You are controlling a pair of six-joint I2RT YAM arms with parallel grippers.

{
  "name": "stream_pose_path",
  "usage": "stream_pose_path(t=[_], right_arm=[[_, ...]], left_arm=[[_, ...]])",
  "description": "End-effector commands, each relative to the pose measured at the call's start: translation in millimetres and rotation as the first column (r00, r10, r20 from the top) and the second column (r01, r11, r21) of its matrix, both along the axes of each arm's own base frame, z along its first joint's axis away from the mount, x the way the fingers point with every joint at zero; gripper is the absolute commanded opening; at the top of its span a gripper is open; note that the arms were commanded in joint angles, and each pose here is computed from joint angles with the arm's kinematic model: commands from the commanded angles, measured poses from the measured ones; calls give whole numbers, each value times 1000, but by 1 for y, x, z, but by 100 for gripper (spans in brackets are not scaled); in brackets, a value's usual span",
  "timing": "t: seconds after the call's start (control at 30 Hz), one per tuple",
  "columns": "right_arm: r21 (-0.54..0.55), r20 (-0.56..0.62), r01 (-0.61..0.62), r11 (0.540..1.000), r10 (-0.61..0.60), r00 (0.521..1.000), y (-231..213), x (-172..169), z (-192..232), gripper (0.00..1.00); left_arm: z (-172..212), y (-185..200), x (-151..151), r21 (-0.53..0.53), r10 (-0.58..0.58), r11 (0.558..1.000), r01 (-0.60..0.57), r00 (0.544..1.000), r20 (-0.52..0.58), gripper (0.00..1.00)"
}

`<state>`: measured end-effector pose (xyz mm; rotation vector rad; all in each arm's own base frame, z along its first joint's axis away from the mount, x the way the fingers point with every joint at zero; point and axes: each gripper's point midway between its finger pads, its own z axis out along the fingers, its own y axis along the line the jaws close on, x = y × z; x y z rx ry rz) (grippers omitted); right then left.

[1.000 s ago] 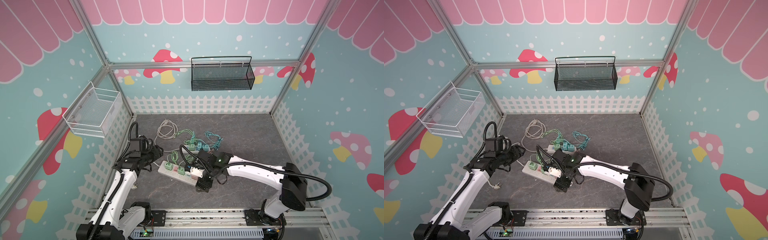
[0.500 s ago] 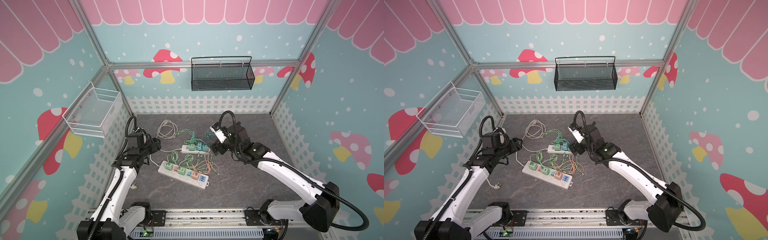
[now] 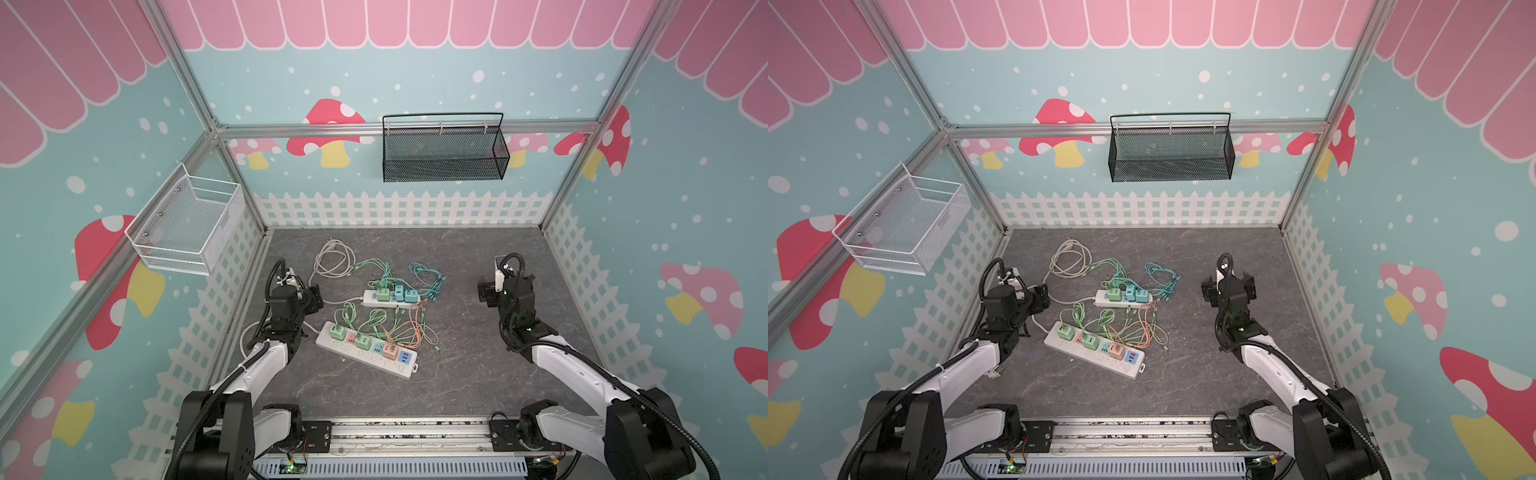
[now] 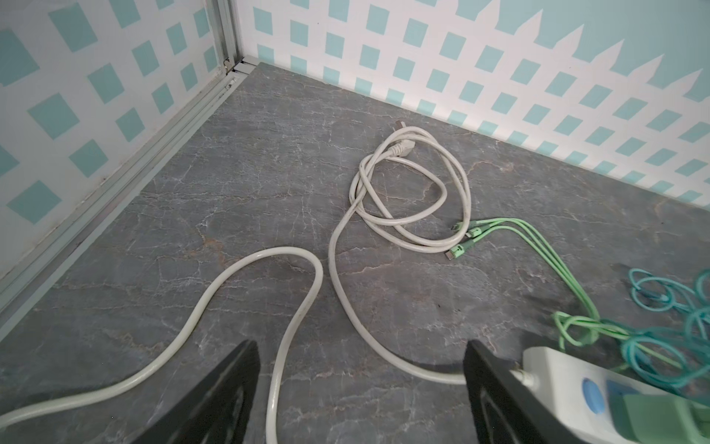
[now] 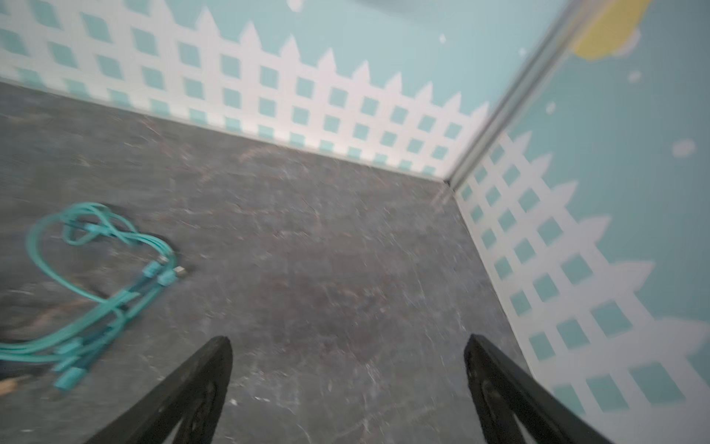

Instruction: Insert the plug

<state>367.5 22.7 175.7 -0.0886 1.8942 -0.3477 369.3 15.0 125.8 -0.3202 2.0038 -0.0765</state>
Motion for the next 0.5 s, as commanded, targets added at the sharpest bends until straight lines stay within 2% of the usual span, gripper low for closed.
stream_pose_path(t=[0.0, 0.17, 0.27, 0.47], right_arm=[[44, 184, 93, 995, -100, 978, -28, 0, 9, 98], [54, 216, 89, 995, -99, 971, -44, -1, -14, 98], [65, 224, 107, 992, -119, 967, -54, 0, -25, 98], [69, 233, 78, 995, -92, 968, -53, 1, -35, 98]], left_arm=[[10, 7, 16, 84, -7, 996, -5, 991, 137, 84], [6, 1, 23, 89, -50, 995, 40, 992, 115, 86], [11, -2, 22, 123, -82, 990, 64, 985, 153, 86], [3, -4, 19, 158, -102, 986, 55, 946, 308, 89]])
